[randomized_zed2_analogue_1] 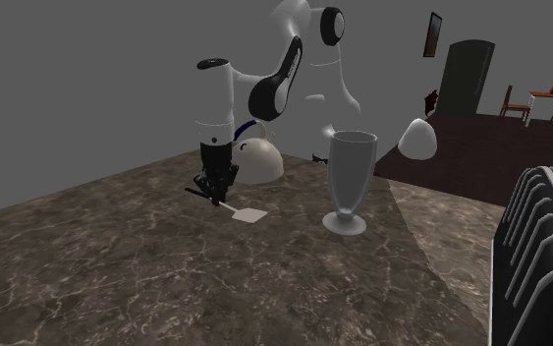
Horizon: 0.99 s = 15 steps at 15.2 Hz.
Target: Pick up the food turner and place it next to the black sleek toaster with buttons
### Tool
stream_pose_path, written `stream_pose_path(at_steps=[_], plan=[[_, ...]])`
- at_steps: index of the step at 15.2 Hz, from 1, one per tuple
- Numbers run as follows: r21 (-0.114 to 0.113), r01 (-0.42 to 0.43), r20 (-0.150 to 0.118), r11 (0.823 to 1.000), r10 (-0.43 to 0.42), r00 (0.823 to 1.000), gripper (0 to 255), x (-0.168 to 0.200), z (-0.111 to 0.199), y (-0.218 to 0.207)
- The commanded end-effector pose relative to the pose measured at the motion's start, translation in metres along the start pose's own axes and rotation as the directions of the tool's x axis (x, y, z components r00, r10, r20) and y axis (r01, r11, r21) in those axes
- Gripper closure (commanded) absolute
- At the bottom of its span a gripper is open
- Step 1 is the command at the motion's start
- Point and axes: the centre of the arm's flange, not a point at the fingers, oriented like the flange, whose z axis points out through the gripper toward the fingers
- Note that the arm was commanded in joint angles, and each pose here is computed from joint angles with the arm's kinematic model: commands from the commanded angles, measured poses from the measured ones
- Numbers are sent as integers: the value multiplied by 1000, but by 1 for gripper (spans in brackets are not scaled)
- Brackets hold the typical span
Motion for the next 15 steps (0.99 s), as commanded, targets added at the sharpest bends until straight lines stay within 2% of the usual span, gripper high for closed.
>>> stream_pose_path(at_steps=[1,7,15], plan=[[0,0,0,1000,0,1000,255,0,0,0],[0,0,0,1000,0,1000,255,0,0,0],[0,0,0,1000,0,1000,255,3,-42,0]])
